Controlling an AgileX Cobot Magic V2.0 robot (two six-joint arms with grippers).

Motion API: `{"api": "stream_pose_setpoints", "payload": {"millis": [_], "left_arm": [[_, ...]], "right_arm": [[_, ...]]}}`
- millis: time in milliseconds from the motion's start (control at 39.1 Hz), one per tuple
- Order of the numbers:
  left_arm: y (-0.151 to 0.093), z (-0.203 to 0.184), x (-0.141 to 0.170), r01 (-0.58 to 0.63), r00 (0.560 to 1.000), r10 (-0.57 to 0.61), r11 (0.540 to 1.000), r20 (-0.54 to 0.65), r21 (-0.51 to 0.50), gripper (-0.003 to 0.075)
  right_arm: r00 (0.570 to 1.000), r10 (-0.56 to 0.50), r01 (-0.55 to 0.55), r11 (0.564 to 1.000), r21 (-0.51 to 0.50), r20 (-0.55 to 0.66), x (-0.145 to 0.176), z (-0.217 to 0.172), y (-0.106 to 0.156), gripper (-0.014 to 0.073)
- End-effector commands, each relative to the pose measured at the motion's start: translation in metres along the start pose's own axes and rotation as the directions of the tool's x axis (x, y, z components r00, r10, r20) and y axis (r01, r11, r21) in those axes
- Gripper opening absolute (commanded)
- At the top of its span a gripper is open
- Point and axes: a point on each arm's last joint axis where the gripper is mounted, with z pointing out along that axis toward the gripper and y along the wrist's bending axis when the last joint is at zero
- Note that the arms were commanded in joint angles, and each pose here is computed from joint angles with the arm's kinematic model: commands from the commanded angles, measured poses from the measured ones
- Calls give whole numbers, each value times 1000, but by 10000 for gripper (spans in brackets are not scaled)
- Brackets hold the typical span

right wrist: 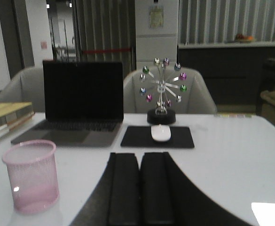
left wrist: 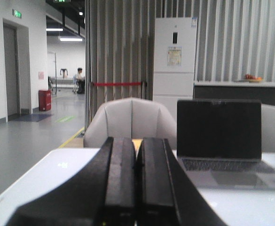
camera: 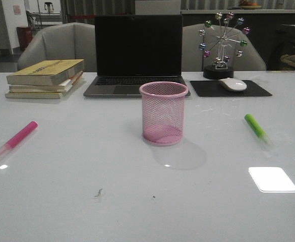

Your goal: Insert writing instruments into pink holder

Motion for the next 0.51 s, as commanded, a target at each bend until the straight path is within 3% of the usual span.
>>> {"api": "stream_pose_setpoints", "payload": {"millis": [0,154,486], "left_arm": [[-2,-4,-45,20,989,-22,1000,149,14,92],[-4,-9,-83,-34,984,31,999,173,11,92],[-6,26,-147,-31,993,30,999,115,10,92]], "right_arm": [[969,13,-9,1000,-17,247,-48,-6,4,20],[960,15,-7,1000,-29,279,-92,-14,8,20],[993,10,-7,1000,-31,118,-165,7,17,20]]}}
